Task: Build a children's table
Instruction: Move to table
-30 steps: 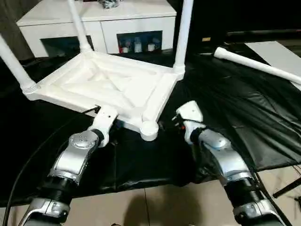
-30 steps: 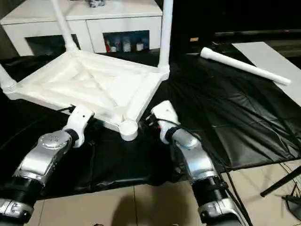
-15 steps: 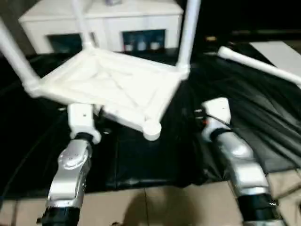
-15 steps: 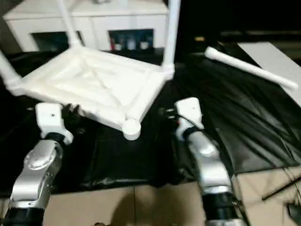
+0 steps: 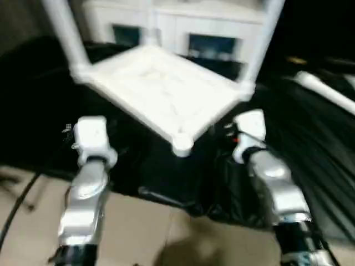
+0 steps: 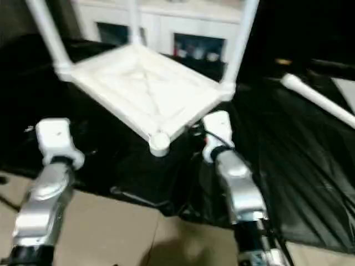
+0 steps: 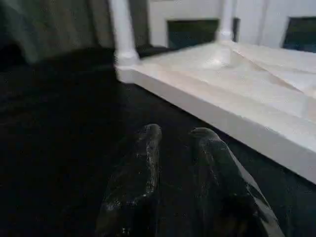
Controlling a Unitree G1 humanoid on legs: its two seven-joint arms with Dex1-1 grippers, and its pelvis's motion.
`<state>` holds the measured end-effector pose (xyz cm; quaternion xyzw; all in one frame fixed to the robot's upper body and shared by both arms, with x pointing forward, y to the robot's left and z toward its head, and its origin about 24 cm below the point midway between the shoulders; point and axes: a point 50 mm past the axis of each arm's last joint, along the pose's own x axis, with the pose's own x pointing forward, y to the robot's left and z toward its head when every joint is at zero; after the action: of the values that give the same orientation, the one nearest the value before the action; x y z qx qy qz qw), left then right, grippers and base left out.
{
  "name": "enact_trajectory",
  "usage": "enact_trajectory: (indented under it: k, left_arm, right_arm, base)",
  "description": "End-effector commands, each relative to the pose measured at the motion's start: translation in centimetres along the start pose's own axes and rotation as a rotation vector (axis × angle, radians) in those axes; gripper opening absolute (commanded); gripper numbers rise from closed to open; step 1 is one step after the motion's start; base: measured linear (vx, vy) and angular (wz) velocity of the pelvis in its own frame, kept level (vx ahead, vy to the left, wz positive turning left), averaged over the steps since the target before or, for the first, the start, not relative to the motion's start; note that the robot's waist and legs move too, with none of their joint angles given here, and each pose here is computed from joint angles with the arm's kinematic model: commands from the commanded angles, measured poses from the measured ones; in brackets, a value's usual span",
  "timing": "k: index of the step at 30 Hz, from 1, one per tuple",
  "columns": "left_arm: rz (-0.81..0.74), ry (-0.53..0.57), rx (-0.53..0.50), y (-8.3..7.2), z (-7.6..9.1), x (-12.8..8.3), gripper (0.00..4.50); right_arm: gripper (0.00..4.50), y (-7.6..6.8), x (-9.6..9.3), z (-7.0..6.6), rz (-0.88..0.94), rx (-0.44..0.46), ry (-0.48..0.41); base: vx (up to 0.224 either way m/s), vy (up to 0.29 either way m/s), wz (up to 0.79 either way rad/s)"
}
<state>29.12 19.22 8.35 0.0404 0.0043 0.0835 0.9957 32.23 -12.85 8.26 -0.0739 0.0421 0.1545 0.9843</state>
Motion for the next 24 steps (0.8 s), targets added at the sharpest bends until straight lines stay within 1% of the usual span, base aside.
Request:
enact_trajectory:
  k: [1, 3, 8, 14, 17, 24]
  left_arm:
    - [-0.010, 0.005, 0.001, -0.90, 0.09, 0.06, 1.15]
    - [-0.004, 0.006, 0.002, -0.91, 0.10, 0.11, 1.15]
    - [0.002, 0.007, 0.010, -0.96, 0.14, 0.22, 1.15]
    - [0.002, 0.010, 0.009, -0.98, 0.15, 0.30, 1.15]
    - [0.002, 0.010, 0.012, -1.06, 0.21, 0.44, 1.15]
    - [-0.009, 0.008, 0.019, -1.19, 0.25, 0.51, 1.15]
  right_arm:
    - [4.06, -0.83, -0.21, -0.30, -0.038, -0.005, 0.016]
    - [4.06, -0.80, -0.21, -0.36, -0.038, -0.006, 0.019]
    - [4.06, -0.64, -0.26, -0.54, -0.044, 0.027, 0.020]
    - [4.06, -0.70, -0.30, -0.69, -0.044, 0.040, 0.029]
    - [4.06, -0.76, -0.22, -0.70, -0.046, 0.045, 0.031]
    - [4.06, -0.58, -0.24, -0.87, -0.045, 0.055, 0.040]
  base:
    - [-0.043, -0.325, 0.58]
    - [-0.041, -0.330, 0.54]
    - [-0.065, -0.299, 0.13]
    - [-0.047, -0.253, -0.11]
    - [-0.035, -0.338, -0.03]
    - [-0.085, -0.275, -0.08]
